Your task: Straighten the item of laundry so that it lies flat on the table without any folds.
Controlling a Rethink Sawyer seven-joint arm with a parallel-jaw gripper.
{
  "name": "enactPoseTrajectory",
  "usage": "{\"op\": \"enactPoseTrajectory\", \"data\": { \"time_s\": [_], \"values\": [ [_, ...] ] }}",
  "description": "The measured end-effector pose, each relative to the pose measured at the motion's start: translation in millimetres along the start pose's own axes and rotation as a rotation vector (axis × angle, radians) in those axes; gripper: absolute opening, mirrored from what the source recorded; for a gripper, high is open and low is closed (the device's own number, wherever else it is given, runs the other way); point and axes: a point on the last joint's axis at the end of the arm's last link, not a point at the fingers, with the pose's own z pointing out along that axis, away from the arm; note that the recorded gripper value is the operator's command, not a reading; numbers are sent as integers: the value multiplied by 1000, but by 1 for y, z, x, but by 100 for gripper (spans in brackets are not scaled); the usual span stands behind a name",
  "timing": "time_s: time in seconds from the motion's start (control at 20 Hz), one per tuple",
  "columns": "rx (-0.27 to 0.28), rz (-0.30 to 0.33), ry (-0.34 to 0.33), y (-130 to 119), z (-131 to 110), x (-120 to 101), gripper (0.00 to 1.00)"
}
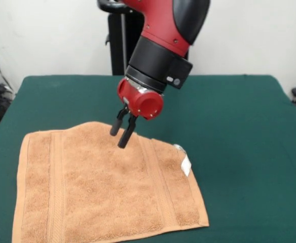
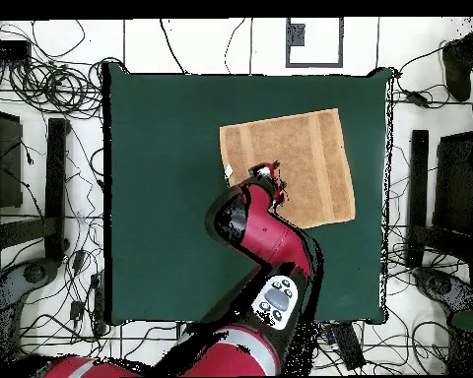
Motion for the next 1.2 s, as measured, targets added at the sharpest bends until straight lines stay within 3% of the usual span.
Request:
{"op": "enactPoseTrajectory", "data": {
  "time_s": [0.85,1.2],
  "values": [
    [99,104,44,-57,-16,-19,100],
    [105,102,54,-63,-24,-7,100]
  ]
}}
